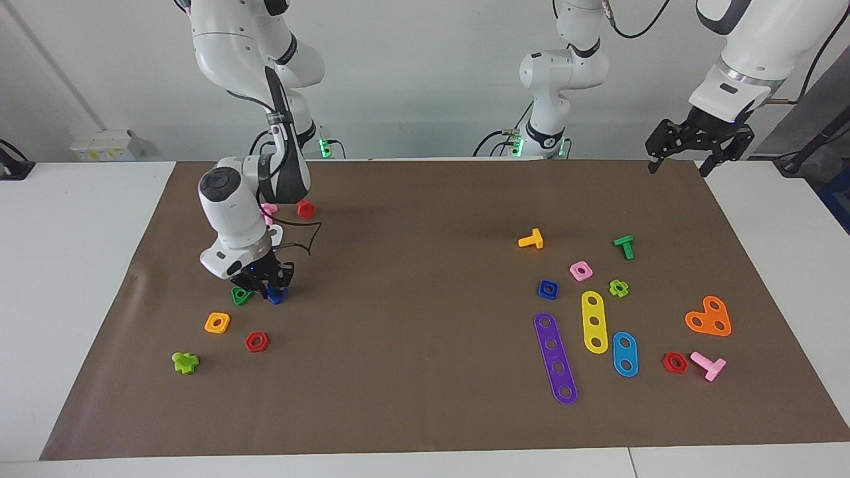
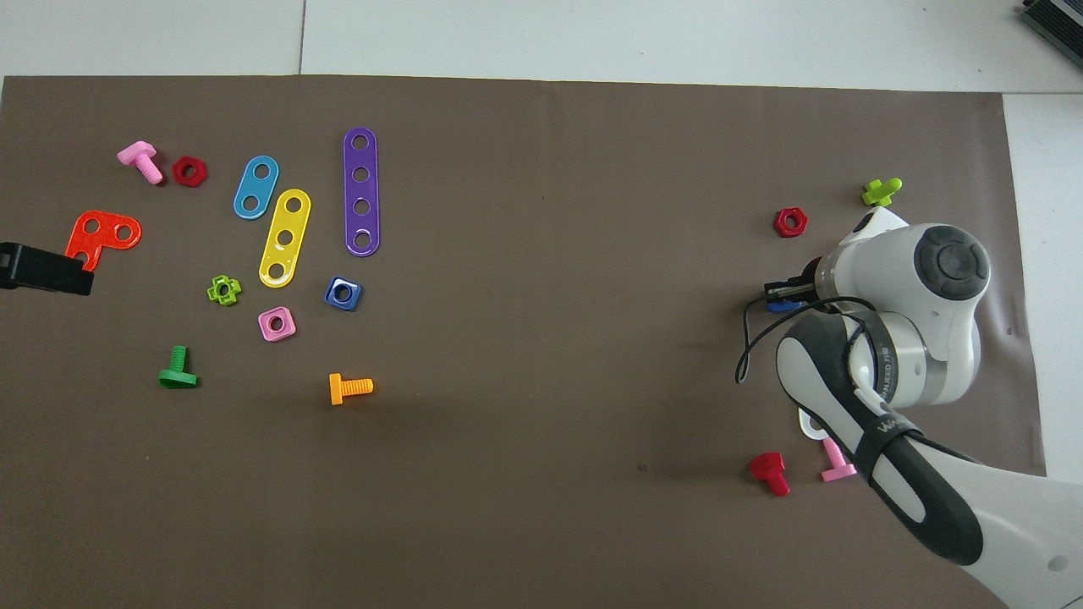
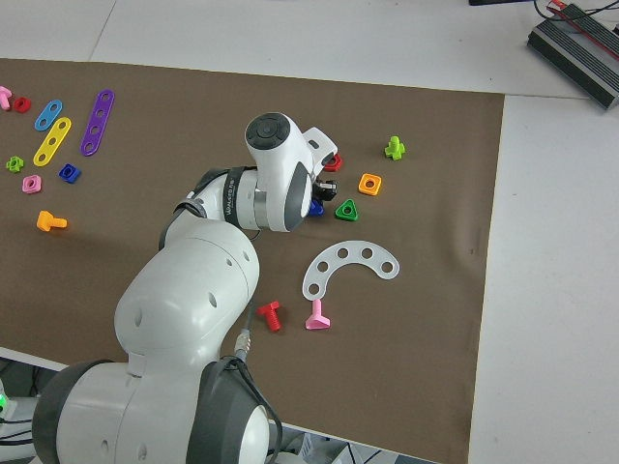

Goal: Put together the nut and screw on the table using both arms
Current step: 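Grasp the blue triangle piece with the right gripper and lift it, then carry the blue triangle with the right gripper to the mat center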

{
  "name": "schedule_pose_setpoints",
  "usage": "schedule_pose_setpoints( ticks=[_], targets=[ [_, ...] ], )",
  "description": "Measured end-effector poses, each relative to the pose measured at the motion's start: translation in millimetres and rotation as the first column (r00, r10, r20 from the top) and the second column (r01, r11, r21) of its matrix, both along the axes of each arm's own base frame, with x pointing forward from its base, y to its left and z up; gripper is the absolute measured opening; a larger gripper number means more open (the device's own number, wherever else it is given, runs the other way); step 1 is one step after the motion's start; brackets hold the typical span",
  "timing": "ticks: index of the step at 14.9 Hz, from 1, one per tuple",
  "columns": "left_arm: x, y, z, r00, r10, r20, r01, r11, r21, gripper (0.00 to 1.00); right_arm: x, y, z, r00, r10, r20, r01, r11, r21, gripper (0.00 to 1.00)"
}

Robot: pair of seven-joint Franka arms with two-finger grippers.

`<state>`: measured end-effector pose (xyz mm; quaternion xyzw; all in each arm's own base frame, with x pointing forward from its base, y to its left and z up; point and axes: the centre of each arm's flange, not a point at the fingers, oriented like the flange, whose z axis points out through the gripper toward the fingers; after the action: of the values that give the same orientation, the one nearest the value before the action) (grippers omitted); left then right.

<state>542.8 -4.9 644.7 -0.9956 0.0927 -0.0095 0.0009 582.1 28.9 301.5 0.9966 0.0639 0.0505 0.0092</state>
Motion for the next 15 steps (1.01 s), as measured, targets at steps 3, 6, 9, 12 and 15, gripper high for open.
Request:
schedule_pose_setpoints(
  ticks=[3,6,9,12,15],
  targets=[
    [0,0,0,1.0,0.0,0.0,0.0,1.0,0.0,1.0,-0.2,0,1,1.0,-0.008,-0.013,0.008,1.0,0.006,0.19],
    [0,0,0,1.0,0.0,0.0,0.0,1.0,0.0,1.0,10.9,1,38,0.999,-0.01,-0.047,0.011,1.0,0.011,0.19],
    [0,0,0,1.0,0.0,0.0,0.0,1.0,0.0,1.0,31.9,5,110,0.999,-0.031,-0.026,0.031,0.999,0.024,0.19],
    [0,0,0,1.0,0.0,0.0,0.0,1.0,0.0,1.0,43.0,26,160,0.997,-0.081,0.009,0.08,0.996,0.039,0.19],
    [0,0,0,1.0,0.0,0.0,0.0,1.0,0.0,1.0,38.5,96,179,0.988,-0.154,0.022,0.152,0.986,0.067,0.19]
  ],
)
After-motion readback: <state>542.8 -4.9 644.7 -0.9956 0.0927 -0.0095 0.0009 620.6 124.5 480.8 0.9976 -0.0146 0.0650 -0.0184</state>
